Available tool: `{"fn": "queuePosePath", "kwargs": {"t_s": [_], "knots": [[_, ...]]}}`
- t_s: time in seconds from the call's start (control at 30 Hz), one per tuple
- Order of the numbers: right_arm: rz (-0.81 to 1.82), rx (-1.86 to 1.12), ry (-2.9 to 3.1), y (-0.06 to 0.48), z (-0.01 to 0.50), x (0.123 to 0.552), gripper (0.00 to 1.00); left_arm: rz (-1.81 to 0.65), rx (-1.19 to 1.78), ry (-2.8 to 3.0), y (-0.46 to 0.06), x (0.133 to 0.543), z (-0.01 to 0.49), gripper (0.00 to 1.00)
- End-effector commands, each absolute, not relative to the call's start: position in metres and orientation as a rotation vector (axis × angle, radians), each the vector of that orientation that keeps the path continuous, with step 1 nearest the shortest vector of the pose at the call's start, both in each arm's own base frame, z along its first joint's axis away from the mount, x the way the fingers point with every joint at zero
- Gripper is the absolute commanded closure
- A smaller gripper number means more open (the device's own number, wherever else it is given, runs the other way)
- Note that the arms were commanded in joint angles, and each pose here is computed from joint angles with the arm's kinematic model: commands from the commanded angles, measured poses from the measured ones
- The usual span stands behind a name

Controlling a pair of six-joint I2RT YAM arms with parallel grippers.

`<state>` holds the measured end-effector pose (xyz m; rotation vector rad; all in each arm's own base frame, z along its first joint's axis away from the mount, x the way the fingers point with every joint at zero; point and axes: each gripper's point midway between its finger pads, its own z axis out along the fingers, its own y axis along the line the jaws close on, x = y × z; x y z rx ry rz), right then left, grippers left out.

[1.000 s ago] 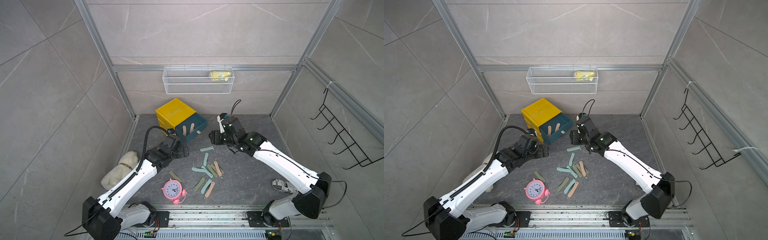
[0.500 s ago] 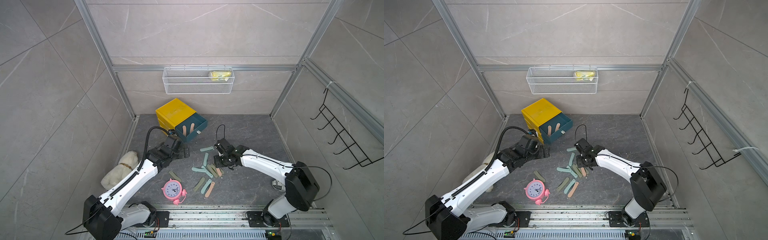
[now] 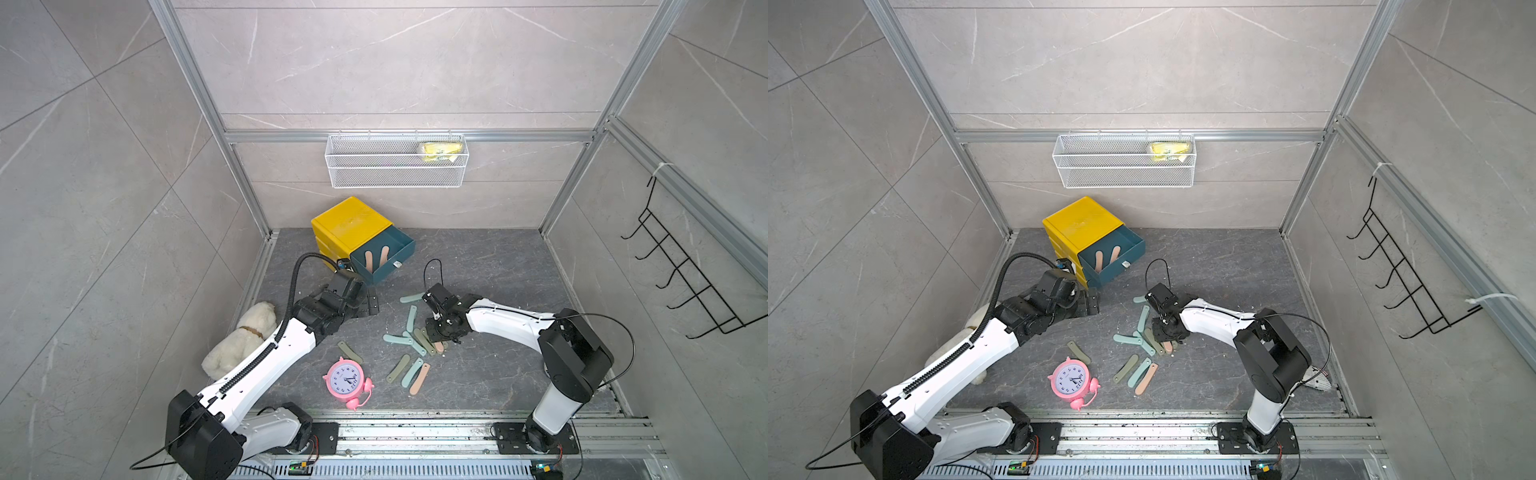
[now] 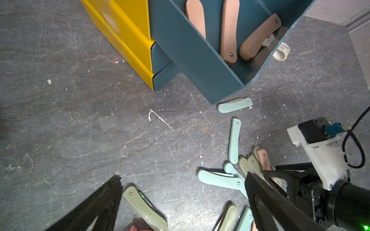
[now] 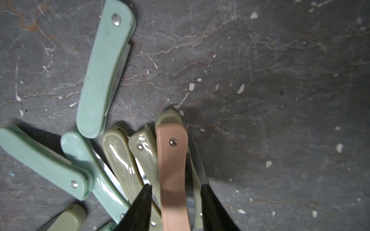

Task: Place the fruit knives into the drawer by color
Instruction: Pick up the fruit knife from the center of the board.

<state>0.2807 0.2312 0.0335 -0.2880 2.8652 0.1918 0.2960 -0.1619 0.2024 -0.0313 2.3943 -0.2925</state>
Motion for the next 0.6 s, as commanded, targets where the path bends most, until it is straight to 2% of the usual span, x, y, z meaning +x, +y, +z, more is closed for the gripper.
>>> {"fn": "queuePosePath", "kwargs": {"t_s": [0.0,0.3,0.57], "knots": [[0.165,-0.290,2.894,0.2264,0.0206,0.2763,0.60,-0.297,-0.016,2.396,-0.1640,0.2973,0.1993,0.01],[0.127,-0.292,2.906,0.2216,0.0110,0.2752,0.63,-0.300,-0.020,2.397,-0.1645,0.2973,0.1994,0.00],[0.146,-0.283,2.875,0.2224,0.0184,0.2781,0.75,-0.300,-0.019,2.400,-0.1646,0.2971,0.1993,0.01]]}}
